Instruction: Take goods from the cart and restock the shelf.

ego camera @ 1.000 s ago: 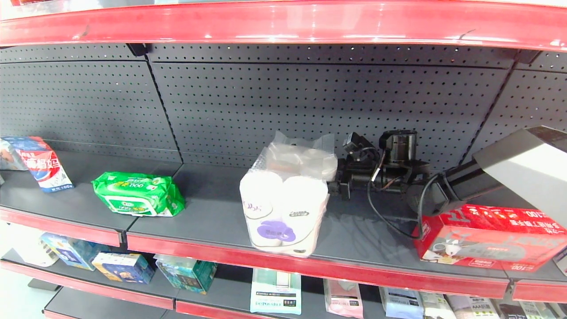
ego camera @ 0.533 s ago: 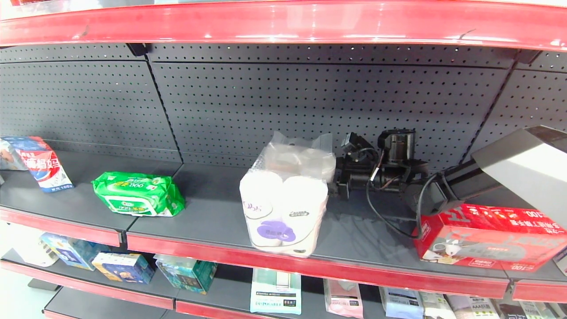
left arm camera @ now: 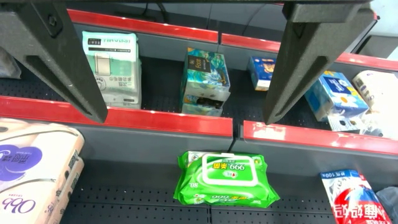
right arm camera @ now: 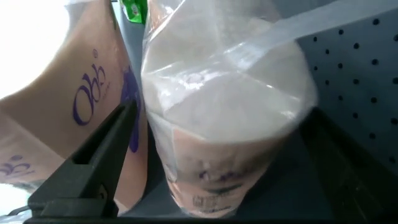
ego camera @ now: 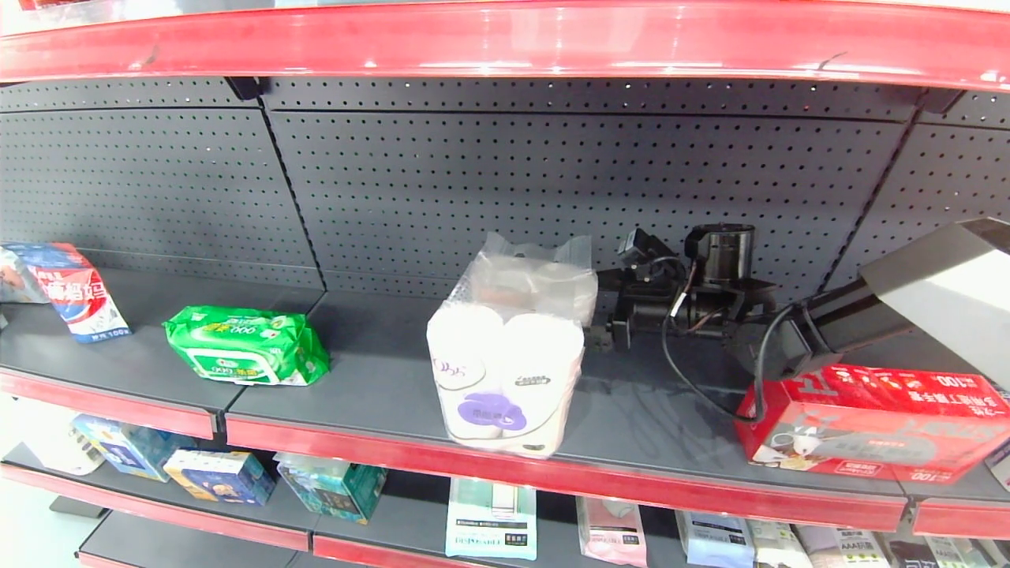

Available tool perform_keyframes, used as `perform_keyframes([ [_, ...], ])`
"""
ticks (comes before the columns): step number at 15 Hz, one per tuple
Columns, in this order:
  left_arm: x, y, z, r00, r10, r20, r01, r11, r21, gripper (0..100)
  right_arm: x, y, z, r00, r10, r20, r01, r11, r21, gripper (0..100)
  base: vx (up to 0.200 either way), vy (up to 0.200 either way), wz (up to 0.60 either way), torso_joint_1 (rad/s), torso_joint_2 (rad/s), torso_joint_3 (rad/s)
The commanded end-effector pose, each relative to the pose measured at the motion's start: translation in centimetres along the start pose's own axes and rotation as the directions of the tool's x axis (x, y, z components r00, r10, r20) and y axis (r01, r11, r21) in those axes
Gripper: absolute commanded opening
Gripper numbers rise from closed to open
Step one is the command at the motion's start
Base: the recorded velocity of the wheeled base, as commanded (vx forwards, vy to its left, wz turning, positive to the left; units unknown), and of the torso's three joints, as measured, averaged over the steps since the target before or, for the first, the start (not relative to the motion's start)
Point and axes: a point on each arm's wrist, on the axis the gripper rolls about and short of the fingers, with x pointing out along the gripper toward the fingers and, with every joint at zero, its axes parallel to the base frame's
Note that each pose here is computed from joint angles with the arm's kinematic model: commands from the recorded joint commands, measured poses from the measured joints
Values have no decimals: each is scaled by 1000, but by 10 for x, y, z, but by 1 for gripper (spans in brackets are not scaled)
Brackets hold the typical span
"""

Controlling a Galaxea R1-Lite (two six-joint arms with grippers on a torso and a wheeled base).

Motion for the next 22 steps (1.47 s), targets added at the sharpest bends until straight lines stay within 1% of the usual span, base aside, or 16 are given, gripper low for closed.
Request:
perform_keyframes([
  [1, 0, 0, 0, 1000, 1, 0, -1, 1000, -1, 100, -9, 0, 4, 1000, -14, 1, 14, 1000, -1, 100, 0, 0, 0, 0, 0, 0],
  [5, 0, 0, 0, 1000, 2, 0, -2, 1000, -1, 100, -25, 2, 2, 999, -32, -18, 33, 999, 23, 100, 0, 0, 0, 0, 0, 0],
  [7, 0, 0, 0, 1000, 2, 0, -2, 1000, -1, 100, -36, 0, 2, 998, -55, -24, 56, 998, 30, 100, 0, 0, 0, 0, 0, 0],
  [11, 0, 0, 0, 1000, 2, 0, -2, 1000, -1, 100, -62, 0, -6, 994, -94, -57, 98, 993, 64, 100, 0, 0, 0, 0, 0, 0],
  [13, 0, 0, 0, 1000, 1, 0, -1, 1000, -1, 100, -72, -1, -7, 994, -97, -54, 101, 993, 66, 100, 0, 0, 0, 0, 0, 0],
  [17, 0, 0, 0, 1000, 2, 0, -2, 1000, -1, 100, -96, -5, -6, 987, -149, -62, 154, 986, 70, 100, 0, 0, 0, 0, 0, 0],
  [19, 0, 0, 0, 1000, 1, 0, -1, 1000, -1, 100, -107, -3, -6, 983, -171, -69, 176, 981, 75, 100, 0, 0, 0, 0, 0, 0],
  [22, 0, 0, 0, 1000, 1, 0, -1, 1000, -1, 100, -132, 6, -9, 973, -211, -96, 221, 970, 104, 100, 0, 0, 0, 0, 0, 0],
])
